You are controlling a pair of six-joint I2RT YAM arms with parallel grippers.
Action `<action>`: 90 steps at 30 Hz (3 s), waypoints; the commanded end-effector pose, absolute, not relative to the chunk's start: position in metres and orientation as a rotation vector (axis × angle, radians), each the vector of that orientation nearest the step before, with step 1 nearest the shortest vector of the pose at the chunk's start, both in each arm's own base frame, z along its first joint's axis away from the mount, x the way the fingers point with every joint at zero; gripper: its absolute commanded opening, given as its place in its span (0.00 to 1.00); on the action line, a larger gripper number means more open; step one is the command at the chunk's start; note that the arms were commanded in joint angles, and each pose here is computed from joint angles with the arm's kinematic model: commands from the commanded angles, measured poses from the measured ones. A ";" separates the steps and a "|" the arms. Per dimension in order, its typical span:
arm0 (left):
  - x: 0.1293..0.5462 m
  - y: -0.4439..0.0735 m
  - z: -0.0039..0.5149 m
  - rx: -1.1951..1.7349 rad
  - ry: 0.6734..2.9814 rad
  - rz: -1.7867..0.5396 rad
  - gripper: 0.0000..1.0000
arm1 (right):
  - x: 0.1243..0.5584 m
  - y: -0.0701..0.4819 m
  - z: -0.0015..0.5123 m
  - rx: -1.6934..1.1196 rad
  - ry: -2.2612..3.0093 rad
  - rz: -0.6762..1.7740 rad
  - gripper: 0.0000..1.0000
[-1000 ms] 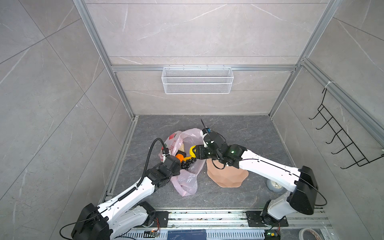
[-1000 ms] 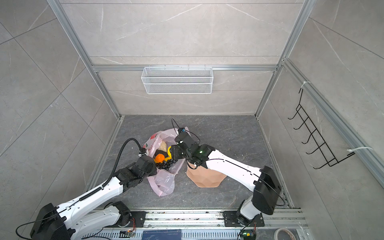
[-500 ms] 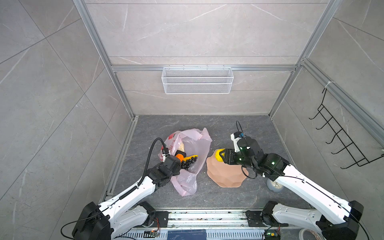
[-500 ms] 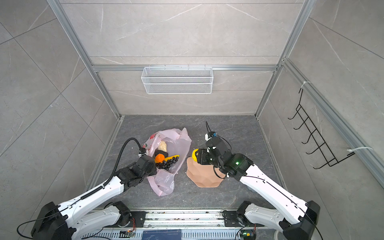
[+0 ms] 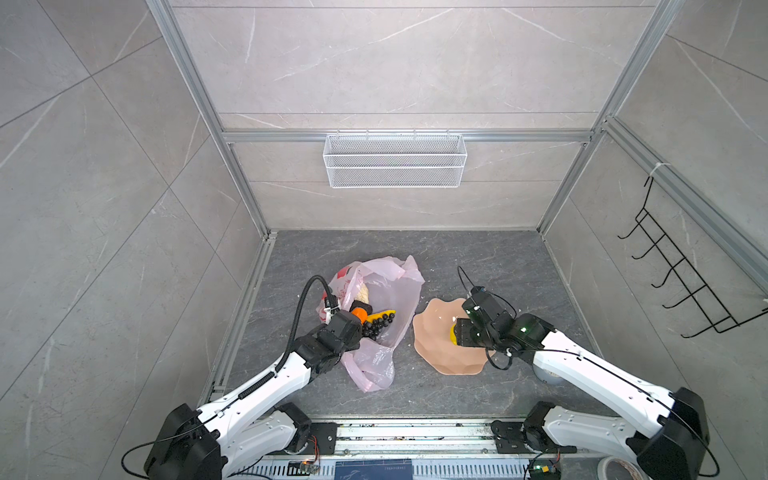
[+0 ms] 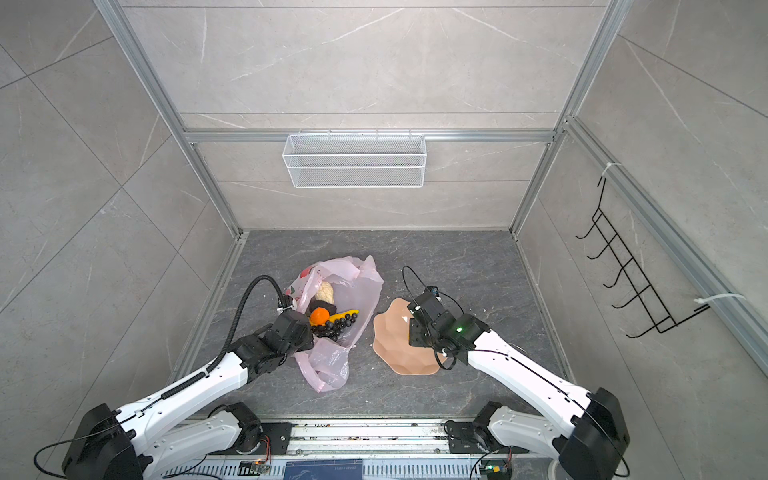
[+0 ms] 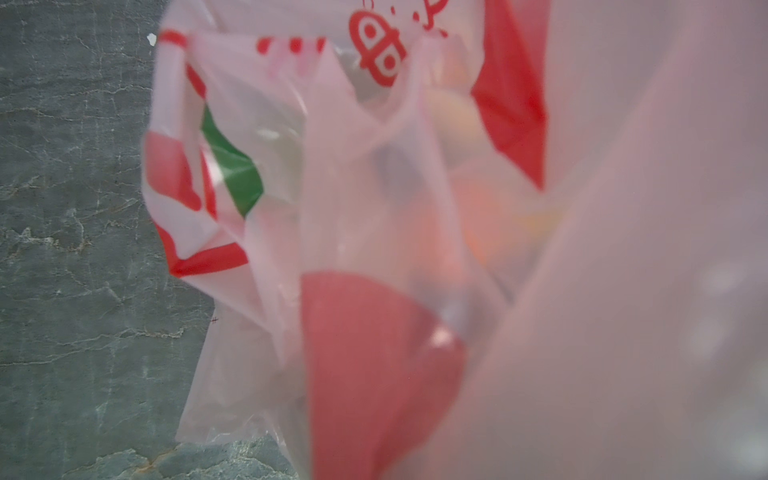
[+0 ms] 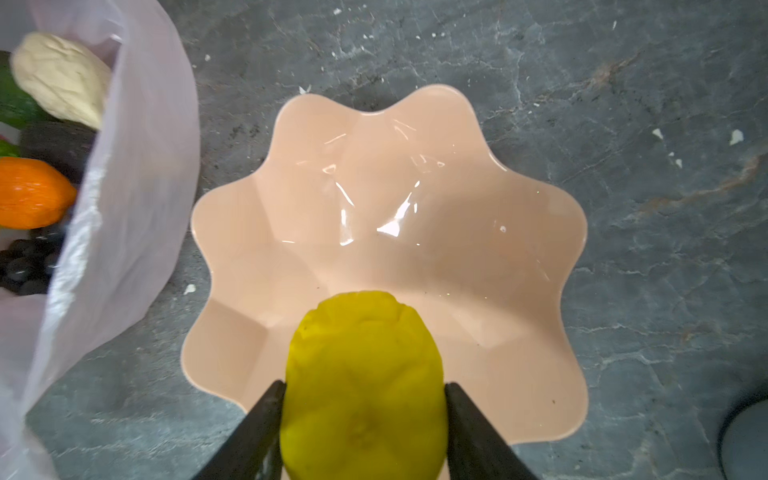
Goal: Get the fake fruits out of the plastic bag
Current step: 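Move the lemon over the peach bowl and open the right gripper, then move the right gripper back over the bag opening above the fruits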
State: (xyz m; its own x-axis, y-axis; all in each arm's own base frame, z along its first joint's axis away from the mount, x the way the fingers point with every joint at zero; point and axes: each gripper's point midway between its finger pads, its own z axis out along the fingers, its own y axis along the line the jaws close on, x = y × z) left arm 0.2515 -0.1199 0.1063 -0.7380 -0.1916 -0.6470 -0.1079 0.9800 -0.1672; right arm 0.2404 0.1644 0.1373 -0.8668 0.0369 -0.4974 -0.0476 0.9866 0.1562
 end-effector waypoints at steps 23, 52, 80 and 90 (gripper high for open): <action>0.252 -0.110 0.119 -0.246 2.347 -0.156 0.00 | 0.303 0.171 0.075 0.065 2.650 -0.022 0.62; 0.240 -0.083 0.111 -0.370 2.275 -0.127 0.00 | 0.253 0.292 0.212 -0.266 2.394 0.467 0.70; 0.225 -0.060 0.104 -0.449 2.272 -0.053 0.00 | 0.198 0.400 0.047 -0.444 2.776 0.492 0.53; 0.218 -0.071 0.076 -0.469 2.358 -0.110 0.00 | 0.204 0.405 0.075 -0.467 2.703 0.525 0.53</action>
